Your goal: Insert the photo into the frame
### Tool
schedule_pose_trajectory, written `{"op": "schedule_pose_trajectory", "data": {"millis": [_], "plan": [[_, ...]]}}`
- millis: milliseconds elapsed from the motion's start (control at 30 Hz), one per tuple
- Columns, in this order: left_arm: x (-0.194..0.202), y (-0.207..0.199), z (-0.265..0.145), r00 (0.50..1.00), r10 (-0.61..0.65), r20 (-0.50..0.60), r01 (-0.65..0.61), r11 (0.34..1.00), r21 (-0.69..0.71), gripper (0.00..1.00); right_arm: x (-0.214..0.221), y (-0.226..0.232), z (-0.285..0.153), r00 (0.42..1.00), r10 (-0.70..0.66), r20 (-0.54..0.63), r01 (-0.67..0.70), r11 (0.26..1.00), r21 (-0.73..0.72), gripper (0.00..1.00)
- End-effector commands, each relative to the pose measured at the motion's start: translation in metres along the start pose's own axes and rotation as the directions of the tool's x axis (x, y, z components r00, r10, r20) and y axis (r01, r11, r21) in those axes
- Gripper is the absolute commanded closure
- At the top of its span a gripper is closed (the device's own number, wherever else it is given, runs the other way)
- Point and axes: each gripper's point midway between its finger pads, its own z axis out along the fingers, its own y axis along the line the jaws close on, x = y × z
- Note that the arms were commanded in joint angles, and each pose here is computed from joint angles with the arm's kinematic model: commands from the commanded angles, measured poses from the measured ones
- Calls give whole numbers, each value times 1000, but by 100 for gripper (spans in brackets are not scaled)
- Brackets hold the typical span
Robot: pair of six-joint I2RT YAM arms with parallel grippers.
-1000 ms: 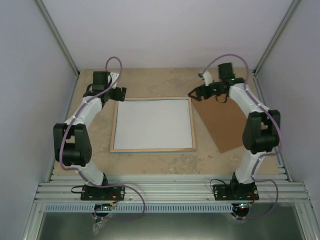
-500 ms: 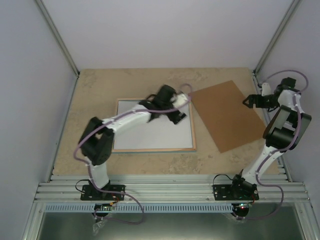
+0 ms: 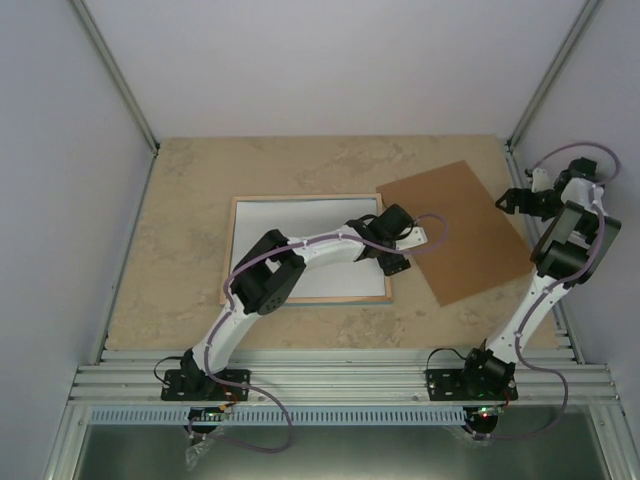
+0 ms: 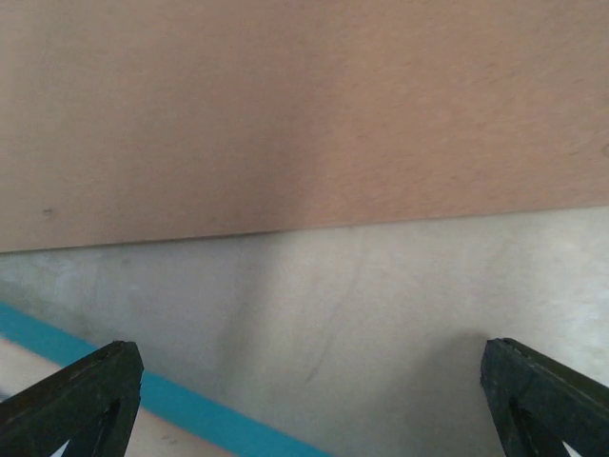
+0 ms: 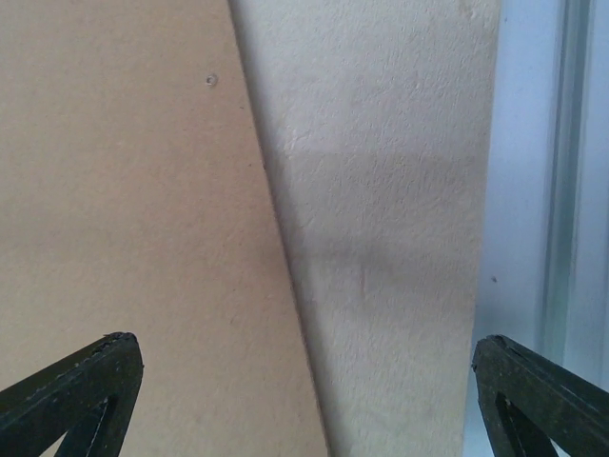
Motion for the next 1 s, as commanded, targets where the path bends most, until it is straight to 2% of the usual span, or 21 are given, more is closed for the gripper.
{"op": "schedule_pose_trajectory", "data": {"millis": [0, 100, 300, 567, 700, 800, 900, 967], "plan": [[21, 13, 2, 993, 71, -92, -78, 994, -75, 1, 8, 5, 21, 999, 35, -38, -37, 998, -53, 5], [40, 20, -3, 990, 67, -125, -79, 992, -94, 1, 22, 21, 33, 997, 19, -74, -24, 997, -78, 6], [85, 50, -23, 981, -16, -192, -10, 991, -131, 1, 50, 44, 46, 990, 23, -143, -40, 992, -123, 8], [141, 101, -62, 950, -237, -204, 202, 963, -180, 1, 103, 111, 49, 967, 41, -251, -108, 960, -260, 11], [136, 111, -79, 925, -360, -125, 337, 926, -171, 1, 131, 156, 45, 955, 33, -296, -135, 934, -332, 12], [108, 118, -99, 891, -455, -6, 450, 883, -137, 1, 142, 181, 39, 951, 30, -306, -146, 920, -363, 12], [69, 114, -124, 797, -595, 107, 598, 801, -2, 1, 140, 191, 31, 951, 58, -304, -177, 908, -379, 12], [50, 107, -136, 729, -671, 133, 664, 741, 100, 1, 138, 192, 27, 952, 61, -299, -176, 910, -376, 12]]}}
